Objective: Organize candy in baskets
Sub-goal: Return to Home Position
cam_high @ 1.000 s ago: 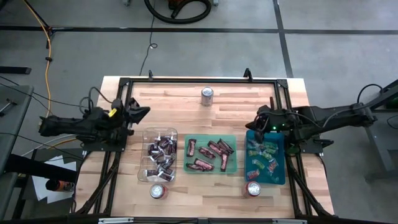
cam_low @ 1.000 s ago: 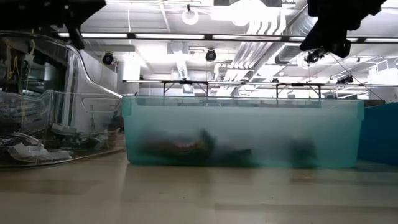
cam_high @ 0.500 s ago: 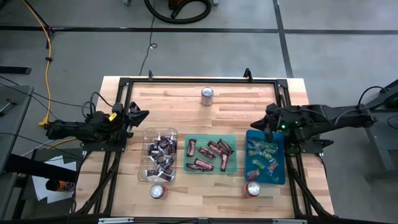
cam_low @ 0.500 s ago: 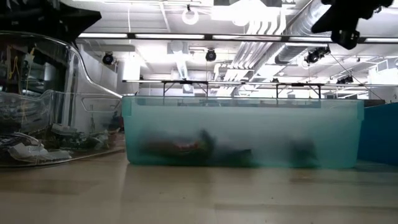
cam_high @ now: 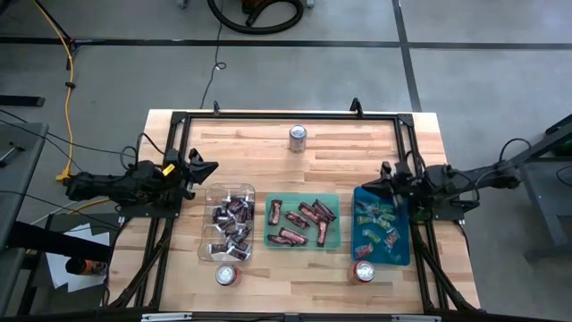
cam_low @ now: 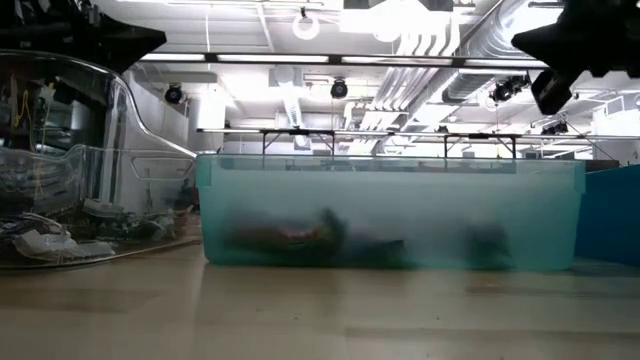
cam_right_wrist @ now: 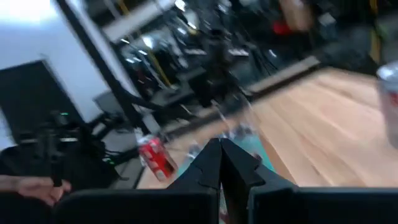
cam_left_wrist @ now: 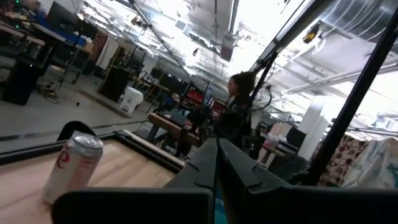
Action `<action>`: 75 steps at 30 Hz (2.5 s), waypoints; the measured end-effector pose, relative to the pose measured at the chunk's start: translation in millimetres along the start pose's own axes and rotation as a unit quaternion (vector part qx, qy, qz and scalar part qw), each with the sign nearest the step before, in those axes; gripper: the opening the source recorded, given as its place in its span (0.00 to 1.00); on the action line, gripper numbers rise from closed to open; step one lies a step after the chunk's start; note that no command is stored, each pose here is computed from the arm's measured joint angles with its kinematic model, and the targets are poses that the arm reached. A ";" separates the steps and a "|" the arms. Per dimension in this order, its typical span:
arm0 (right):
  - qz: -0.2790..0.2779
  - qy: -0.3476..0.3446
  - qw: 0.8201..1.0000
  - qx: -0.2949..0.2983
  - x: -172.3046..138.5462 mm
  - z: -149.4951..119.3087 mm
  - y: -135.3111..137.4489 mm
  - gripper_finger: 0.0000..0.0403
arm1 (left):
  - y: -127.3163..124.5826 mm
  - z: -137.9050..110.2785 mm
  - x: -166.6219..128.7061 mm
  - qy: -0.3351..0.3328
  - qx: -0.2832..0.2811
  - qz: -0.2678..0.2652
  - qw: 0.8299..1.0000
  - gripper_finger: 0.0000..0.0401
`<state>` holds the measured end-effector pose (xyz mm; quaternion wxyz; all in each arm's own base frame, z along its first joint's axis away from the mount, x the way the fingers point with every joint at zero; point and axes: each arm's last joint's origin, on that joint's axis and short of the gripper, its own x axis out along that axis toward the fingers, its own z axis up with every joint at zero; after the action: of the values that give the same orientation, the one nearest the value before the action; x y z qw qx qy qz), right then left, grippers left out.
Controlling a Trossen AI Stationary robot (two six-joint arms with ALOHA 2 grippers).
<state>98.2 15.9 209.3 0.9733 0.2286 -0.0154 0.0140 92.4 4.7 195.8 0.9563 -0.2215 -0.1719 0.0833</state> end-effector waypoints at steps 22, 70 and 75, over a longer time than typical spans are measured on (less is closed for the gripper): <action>0.035 0.061 0.997 -0.038 -6.3 -34.8 -14.8 0.00 | 0.3 -0.4 0.0 0.002 0.001 0.002 1.000 0.00; 0.047 0.071 0.996 0.003 -6.8 -36.2 -11.9 0.00 | -3.7 -12.0 -2.9 0.063 0.001 -0.020 0.998 0.00; 0.047 0.071 0.996 0.003 -6.8 -36.2 -11.9 0.00 | -3.7 -12.0 -2.9 0.063 0.002 -0.020 0.998 0.00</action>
<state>92.8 21.2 171.3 0.9696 0.2286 0.0434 0.0758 94.4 -4.0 186.6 0.9670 -0.2214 -0.1152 0.0506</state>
